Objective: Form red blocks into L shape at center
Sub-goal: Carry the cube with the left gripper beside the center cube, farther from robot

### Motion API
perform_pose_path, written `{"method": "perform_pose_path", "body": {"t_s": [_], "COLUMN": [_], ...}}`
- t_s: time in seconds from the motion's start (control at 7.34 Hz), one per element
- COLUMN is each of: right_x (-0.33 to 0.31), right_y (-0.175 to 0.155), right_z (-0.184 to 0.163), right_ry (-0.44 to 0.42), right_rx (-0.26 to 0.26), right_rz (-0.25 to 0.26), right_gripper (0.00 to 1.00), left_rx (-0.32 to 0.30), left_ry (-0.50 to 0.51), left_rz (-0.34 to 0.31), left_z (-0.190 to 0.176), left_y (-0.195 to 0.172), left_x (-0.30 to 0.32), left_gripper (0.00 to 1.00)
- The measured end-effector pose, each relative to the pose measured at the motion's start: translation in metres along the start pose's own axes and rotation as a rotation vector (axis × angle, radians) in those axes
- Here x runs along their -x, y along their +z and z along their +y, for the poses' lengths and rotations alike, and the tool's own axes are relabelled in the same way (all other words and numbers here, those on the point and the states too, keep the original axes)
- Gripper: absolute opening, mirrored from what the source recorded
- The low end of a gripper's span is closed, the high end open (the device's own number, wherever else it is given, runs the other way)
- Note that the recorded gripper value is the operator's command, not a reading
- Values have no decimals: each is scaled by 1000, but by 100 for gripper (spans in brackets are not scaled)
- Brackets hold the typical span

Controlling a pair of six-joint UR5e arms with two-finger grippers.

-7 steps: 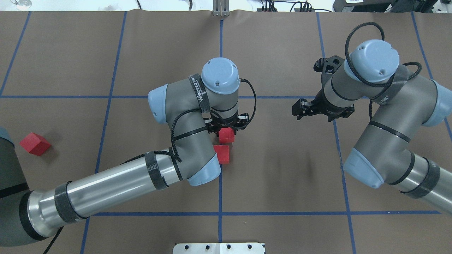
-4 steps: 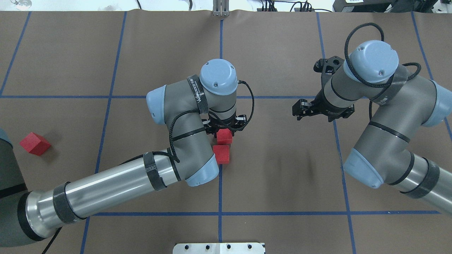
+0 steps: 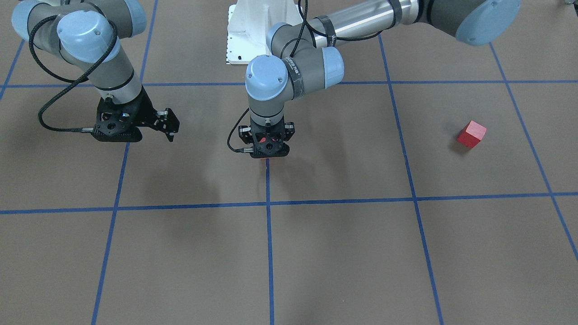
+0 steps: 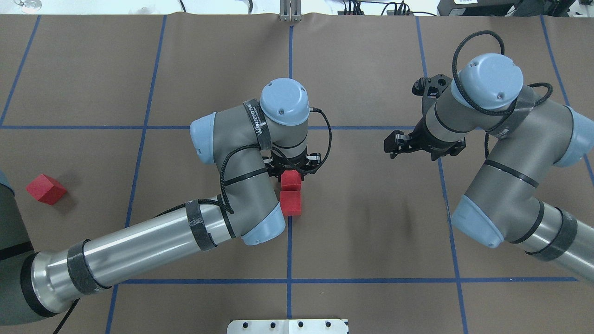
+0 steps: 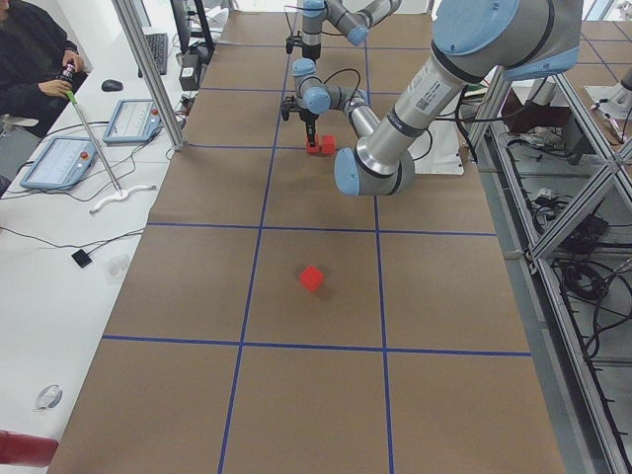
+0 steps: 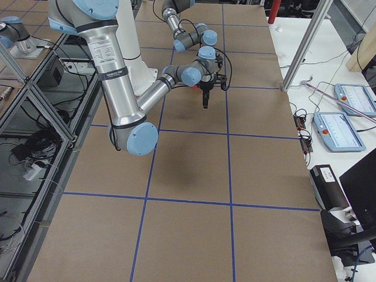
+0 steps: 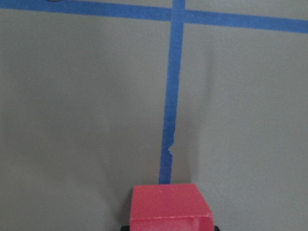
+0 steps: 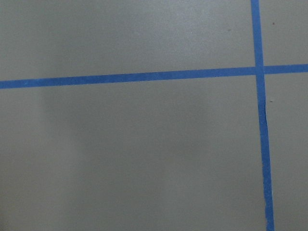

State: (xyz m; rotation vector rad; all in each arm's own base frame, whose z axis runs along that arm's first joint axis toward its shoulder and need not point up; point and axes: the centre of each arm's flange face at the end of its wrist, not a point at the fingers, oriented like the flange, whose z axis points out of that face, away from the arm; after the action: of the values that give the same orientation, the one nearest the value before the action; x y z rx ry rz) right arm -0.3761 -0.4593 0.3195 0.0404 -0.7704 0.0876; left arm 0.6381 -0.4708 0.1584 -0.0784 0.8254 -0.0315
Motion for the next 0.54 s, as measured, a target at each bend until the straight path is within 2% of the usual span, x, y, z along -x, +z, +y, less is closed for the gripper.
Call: {"method": "perform_pose_path", "body": {"t_s": [0.54], "right_x": [-1], "right_y": [1], "right_z": [0], "right_ry": [1], "right_rx": [1], "right_rz": [3], "right_gripper": [99], "left_rx": [1], "left_ry": [0], "left_rz": [-2], "left_z": [2], "left_y": [-3], "left_x": [1], "left_gripper": [0]}}
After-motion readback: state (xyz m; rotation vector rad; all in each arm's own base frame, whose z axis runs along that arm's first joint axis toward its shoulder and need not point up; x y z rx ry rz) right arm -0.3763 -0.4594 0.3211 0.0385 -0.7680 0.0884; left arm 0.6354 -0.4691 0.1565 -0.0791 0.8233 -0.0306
